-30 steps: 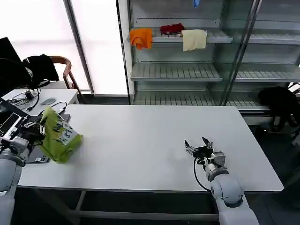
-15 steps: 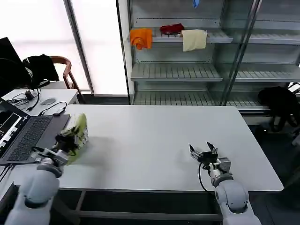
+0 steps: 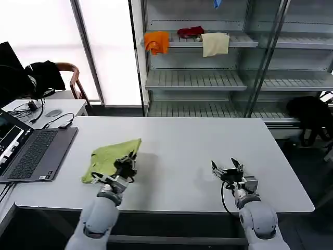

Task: Fold and organize the clothes.

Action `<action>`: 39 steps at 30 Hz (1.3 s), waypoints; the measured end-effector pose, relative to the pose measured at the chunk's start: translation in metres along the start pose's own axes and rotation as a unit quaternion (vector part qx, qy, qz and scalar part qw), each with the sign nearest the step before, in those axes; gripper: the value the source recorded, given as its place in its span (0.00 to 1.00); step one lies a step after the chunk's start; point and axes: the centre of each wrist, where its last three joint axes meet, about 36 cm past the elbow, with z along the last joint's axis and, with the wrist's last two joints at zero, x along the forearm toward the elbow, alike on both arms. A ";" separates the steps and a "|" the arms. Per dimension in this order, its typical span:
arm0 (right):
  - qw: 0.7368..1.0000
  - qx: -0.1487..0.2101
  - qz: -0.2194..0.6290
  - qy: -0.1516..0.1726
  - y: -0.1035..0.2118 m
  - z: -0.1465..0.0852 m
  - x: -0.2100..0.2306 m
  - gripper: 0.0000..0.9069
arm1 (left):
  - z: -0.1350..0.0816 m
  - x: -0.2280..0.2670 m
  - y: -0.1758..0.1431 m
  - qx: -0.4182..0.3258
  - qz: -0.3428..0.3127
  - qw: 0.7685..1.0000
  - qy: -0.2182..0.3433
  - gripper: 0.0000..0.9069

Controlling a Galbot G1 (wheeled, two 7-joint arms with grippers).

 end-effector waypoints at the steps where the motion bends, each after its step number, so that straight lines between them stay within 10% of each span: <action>1: 1.000 0.000 -0.002 -0.002 0.002 -0.003 0.000 1.00 | -0.003 -0.003 -0.009 0.006 0.005 1.000 -0.003 0.00; 3: 1.000 -0.002 -0.006 -0.004 0.005 -0.008 0.000 1.00 | -0.010 -0.009 -0.026 0.018 0.017 1.000 -0.007 0.06; 4: 1.000 -0.003 -0.008 -0.005 0.007 -0.011 0.000 1.00 | -0.013 -0.011 -0.034 0.023 0.022 0.999 -0.010 0.30; 5: 1.000 -0.004 -0.010 -0.006 0.009 -0.013 0.000 1.00 | -0.016 -0.014 -0.042 0.028 0.027 0.999 -0.011 0.94; 6: 1.000 -0.005 -0.012 -0.007 0.011 -0.016 0.000 1.00 | -0.019 -0.018 -0.051 0.032 0.033 0.999 -0.013 1.00; 18: 0.998 -0.037 -0.047 -0.013 0.029 -0.038 -0.006 1.00 | -0.046 -0.028 -0.126 0.094 0.086 0.991 -0.042 1.00; 32: 0.982 -0.137 -0.130 0.032 0.085 -0.024 -0.033 1.00 | -0.054 0.001 -0.047 0.192 0.035 0.978 -0.079 1.00; 36: 0.974 -0.165 -0.147 0.052 0.100 -0.016 -0.039 0.49 | -0.038 0.007 -0.017 0.207 0.007 0.976 -0.067 1.00; 37: 0.972 -0.170 -0.149 0.057 0.102 -0.014 -0.040 0.18 | -0.036 0.008 -0.010 0.211 0.001 0.975 -0.066 1.00; 39: 0.970 -0.180 -0.151 0.064 0.105 -0.012 -0.042 0.00 | -0.032 0.012 0.002 0.218 -0.013 0.974 -0.064 1.00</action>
